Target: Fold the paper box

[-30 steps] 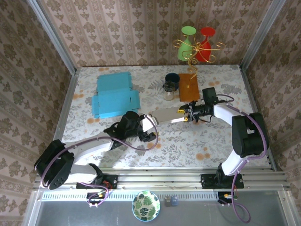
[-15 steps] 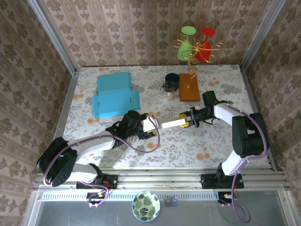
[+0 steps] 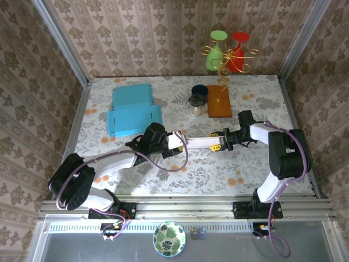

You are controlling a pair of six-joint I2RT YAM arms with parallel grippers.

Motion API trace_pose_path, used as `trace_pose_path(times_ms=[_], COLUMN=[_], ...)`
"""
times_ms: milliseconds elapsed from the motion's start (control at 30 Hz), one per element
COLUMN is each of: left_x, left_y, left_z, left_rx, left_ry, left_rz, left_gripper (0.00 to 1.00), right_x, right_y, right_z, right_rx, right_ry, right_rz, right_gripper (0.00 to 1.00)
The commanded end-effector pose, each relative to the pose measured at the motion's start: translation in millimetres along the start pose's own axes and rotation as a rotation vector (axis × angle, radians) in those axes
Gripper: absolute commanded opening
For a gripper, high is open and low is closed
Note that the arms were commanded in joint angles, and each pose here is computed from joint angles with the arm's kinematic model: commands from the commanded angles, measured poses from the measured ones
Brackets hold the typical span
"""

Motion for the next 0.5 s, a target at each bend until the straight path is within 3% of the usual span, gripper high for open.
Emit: trace_pose_path(times_ms=[0, 300, 467], left_x=[5.1, 9.8, 12.9], left_y=[10.8, 13.3, 15.7], left_z=[1.0, 3.2, 4.7], left_rx=[-0.013, 0.025, 0.031], left_ry=[-0.076, -0.176, -0.15], left_rz=[-0.051, -0.149, -0.197], left_gripper=[0.45, 0.37, 0.36], right_x=[-7.9, 11.3, 17.7], right_y=[7.0, 7.5, -3.7], right_z=[-0.5, -21.9, -52.0], right_rx=[-0.001, -0.077, -0.28], right_ry=[-0.009, 0.02, 0.042], right_rz=[0.073, 0.024, -0.051], right_gripper=[0.45, 0.6, 0.65])
Point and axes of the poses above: each hand's point on the last joint's axis, 136 mm out from that joint toward the fingers, its own z axis out along the fingers, its own x axis along the line the jaws close on, y = z × x, the point moved 9 cm from there along -z, back along the fingers, and after that the axes turned 9 degrees about -z, right-handed, at the moved point
